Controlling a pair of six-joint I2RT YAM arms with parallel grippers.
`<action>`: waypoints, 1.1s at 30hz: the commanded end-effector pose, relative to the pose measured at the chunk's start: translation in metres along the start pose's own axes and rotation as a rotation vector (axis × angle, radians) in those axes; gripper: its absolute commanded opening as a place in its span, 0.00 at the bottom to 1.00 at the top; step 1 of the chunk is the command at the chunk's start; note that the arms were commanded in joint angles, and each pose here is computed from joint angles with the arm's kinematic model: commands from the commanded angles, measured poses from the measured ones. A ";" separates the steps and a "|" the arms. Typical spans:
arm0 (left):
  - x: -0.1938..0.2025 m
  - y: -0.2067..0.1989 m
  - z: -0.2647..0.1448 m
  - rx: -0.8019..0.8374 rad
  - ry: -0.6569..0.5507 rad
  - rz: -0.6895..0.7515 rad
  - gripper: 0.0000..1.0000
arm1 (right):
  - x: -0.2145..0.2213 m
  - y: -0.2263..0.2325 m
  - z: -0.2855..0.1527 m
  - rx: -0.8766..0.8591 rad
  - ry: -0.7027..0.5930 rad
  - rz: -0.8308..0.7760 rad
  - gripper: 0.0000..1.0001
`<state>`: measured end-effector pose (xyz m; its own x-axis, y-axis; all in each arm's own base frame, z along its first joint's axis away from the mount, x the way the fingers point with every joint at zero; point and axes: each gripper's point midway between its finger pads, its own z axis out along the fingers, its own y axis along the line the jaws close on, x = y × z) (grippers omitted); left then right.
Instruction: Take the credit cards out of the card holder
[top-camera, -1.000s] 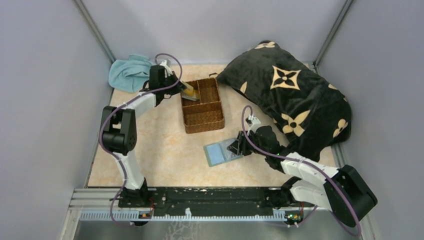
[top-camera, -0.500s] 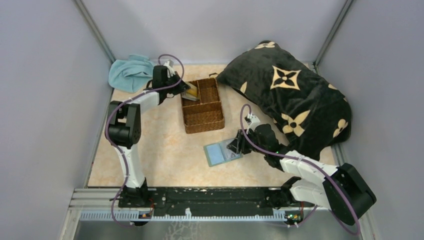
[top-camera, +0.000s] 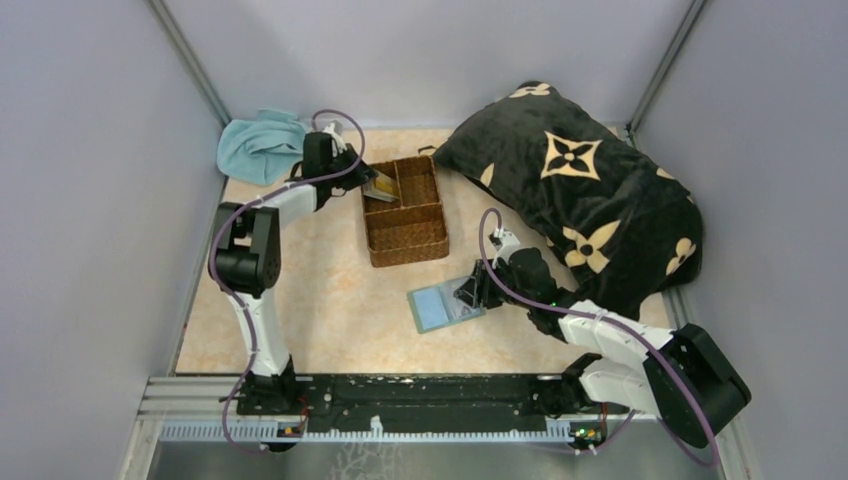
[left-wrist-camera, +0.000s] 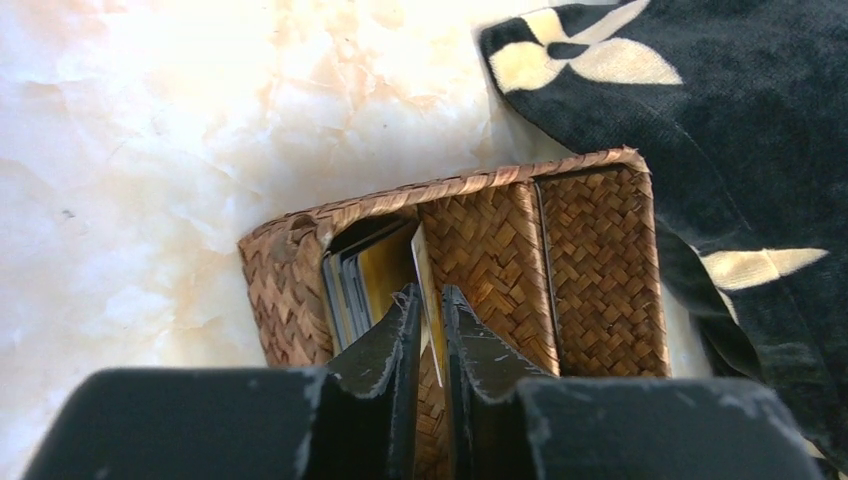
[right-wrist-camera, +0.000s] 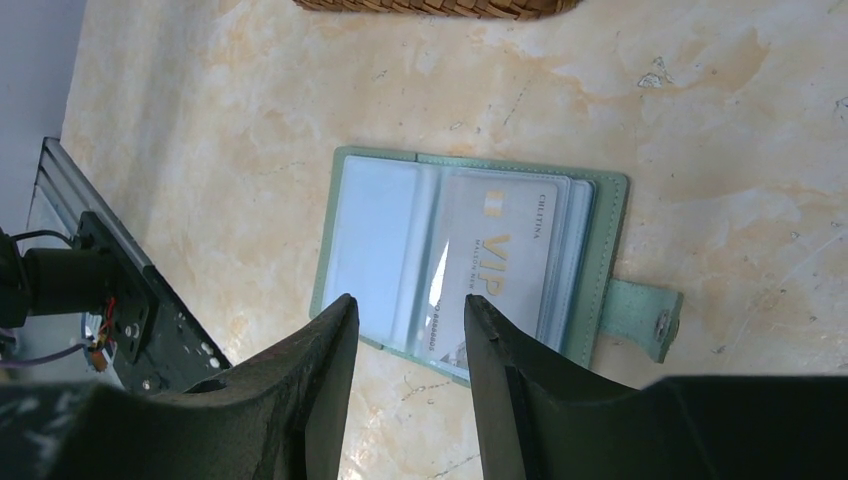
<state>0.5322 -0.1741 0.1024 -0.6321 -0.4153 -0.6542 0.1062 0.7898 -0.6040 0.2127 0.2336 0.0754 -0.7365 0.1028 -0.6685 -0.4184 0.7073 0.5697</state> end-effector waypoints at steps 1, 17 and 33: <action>-0.030 -0.001 -0.024 -0.041 -0.085 0.049 0.19 | -0.026 0.011 0.000 -0.028 -0.077 -0.038 0.44; 0.045 -0.118 -0.136 0.283 -0.116 0.139 0.16 | -0.037 0.000 -0.005 0.050 -0.104 -0.040 0.44; 0.275 -0.112 -0.176 0.379 0.306 0.059 0.18 | -0.003 -0.030 -0.008 0.140 -0.040 0.042 0.40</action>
<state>0.2178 -0.2986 0.0741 -0.8079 -0.1466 -0.5708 0.3940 0.5859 -0.7082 0.2226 0.2106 0.0723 -0.7200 0.1372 -0.6802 -0.3409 0.7839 0.5189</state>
